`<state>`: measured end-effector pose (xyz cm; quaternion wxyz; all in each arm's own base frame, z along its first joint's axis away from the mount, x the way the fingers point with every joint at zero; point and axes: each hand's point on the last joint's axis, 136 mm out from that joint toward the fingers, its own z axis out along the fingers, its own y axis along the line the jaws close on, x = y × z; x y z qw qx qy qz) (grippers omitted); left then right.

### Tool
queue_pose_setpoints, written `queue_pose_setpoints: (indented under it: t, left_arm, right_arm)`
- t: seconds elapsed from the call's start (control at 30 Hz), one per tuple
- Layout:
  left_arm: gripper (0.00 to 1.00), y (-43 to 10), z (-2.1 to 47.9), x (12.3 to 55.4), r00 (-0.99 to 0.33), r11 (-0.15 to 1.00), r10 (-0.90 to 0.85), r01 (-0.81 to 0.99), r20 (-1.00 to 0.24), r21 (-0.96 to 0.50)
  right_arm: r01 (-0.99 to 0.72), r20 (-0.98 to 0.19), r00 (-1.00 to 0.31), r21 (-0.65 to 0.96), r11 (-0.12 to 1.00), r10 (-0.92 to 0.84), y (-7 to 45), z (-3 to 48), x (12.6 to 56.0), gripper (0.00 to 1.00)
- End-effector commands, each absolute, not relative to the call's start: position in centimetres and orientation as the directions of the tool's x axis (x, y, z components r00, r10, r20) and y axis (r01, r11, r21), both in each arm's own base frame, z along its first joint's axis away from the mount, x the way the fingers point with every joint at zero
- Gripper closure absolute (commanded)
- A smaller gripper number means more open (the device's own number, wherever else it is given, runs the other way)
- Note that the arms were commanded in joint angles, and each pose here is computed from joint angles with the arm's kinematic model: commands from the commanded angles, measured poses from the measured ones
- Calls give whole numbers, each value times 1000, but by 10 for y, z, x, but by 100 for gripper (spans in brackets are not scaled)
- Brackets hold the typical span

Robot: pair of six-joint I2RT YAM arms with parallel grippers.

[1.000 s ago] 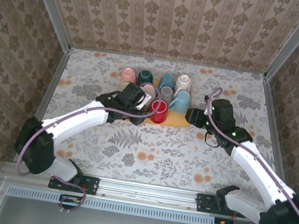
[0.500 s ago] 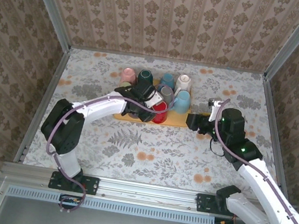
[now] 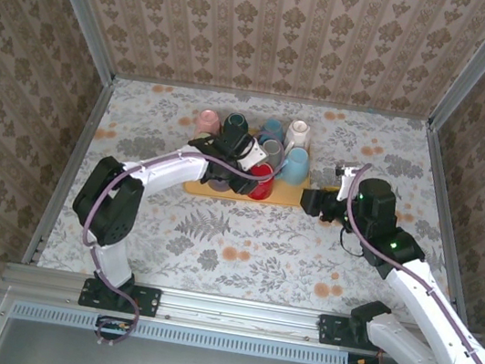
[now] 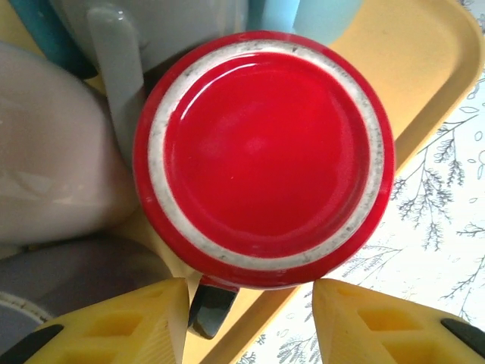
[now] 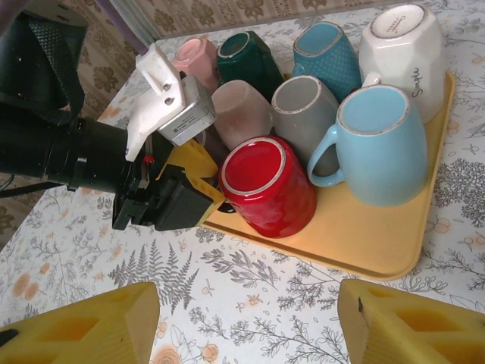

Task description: Turn the mug right side up

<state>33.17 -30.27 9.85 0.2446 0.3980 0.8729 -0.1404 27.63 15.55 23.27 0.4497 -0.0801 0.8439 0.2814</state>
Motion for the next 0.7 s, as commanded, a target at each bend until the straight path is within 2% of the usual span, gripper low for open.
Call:
queue_pose_setpoints:
  t: [0.0, 0.17, 0.37, 0.5, 0.67]
  left_arm:
    - [58, -303, 77, 329, -586, 632, 644, 769, -491, -89]
    - [68, -306, 74, 319, -604, 622, 639, 770, -475, -142]
    - [72, -301, 67, 316, -619, 635, 641, 760, -454, -140]
    - [71, -298, 67, 318, -625, 648, 636, 751, -453, -126]
    - [61, -303, 88, 315, -614, 620, 593, 761, -520, -190]
  right_arm:
    - [-418, -810, -578, 398, 816, 99, 160, 231, 273, 36]
    - [-413, -807, -582, 395, 820, 96, 159, 228, 274, 36]
    - [-406, -804, -587, 390, 826, 91, 158, 225, 276, 37]
    - [-405, -806, -586, 387, 828, 89, 158, 225, 277, 37]
    - [-392, -806, -585, 377, 839, 89, 155, 223, 277, 37]
